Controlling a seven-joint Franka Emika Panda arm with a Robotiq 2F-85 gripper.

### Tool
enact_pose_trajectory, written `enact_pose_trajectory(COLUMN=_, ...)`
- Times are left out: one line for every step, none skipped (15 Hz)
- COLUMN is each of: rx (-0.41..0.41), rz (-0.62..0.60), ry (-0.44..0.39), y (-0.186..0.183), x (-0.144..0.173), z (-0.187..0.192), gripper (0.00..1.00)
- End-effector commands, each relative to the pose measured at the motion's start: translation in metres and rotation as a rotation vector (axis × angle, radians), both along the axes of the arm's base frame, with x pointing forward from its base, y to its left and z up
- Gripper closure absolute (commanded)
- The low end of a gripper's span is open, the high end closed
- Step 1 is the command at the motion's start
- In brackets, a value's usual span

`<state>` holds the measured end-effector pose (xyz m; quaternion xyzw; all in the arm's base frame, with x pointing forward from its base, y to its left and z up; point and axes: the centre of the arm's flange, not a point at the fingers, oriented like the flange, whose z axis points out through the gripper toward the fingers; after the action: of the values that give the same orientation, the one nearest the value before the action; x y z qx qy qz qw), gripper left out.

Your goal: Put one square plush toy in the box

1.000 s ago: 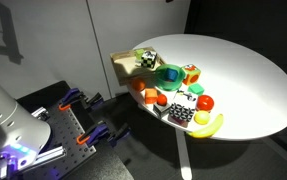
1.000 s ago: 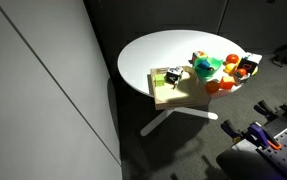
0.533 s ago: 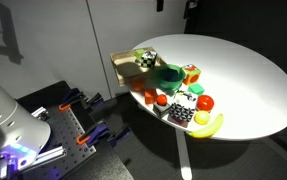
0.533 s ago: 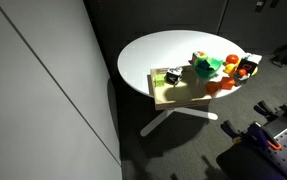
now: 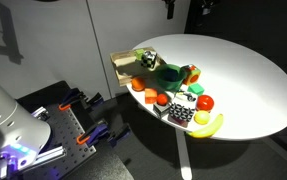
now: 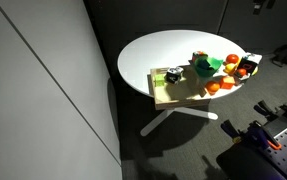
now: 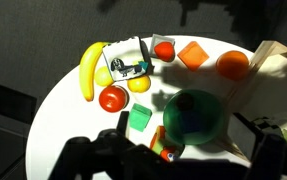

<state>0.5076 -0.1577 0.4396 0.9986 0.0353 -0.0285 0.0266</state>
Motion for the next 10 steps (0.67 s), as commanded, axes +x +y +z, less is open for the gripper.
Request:
enact_pose_trajectory(rx=0.0, rz=0.0, ry=-0.001, y=0.0, x=0.0, z=0.001, gripper=0.0)
enact_pose_trajectory(rx=-0.001, rz=0.001, ry=-0.002, y=0.0, x=0.0, z=0.001, gripper=0.0)
enact_pose_trajectory(rx=-0.001, rz=0.001, ry=-0.002, y=0.0, x=0.0, z=0.001, gripper=0.0)
enact_pose_trajectory(rx=-0.001, rz=0.001, ry=-0.002, y=0.0, x=0.0, z=0.001, gripper=0.0)
enact_pose_trajectory(rx=-0.001, rz=0.002, ry=-0.002, y=0.0, x=0.0, z=0.001, gripper=0.0)
enact_pose_trajectory(rx=-0.005, rz=-0.001, ry=0.002, y=-0.002, x=0.002, z=-0.001, gripper=0.0)
enact_pose_trajectory(rx=-0.005, rz=-0.001, ry=0.013, y=-0.005, x=0.005, z=-0.004, gripper=0.0)
enact_pose_trajectory(rx=-0.003, rz=-0.003, ry=0.019, y=-0.008, x=0.007, z=-0.007, gripper=0.0)
enact_pose_trajectory(rx=-0.002, rz=-0.002, ry=0.026, y=-0.01, x=0.009, z=-0.011, gripper=0.0)
enact_pose_trajectory(rx=0.0, rz=-0.002, ry=0.032, y=-0.012, x=0.011, z=-0.015, gripper=0.0)
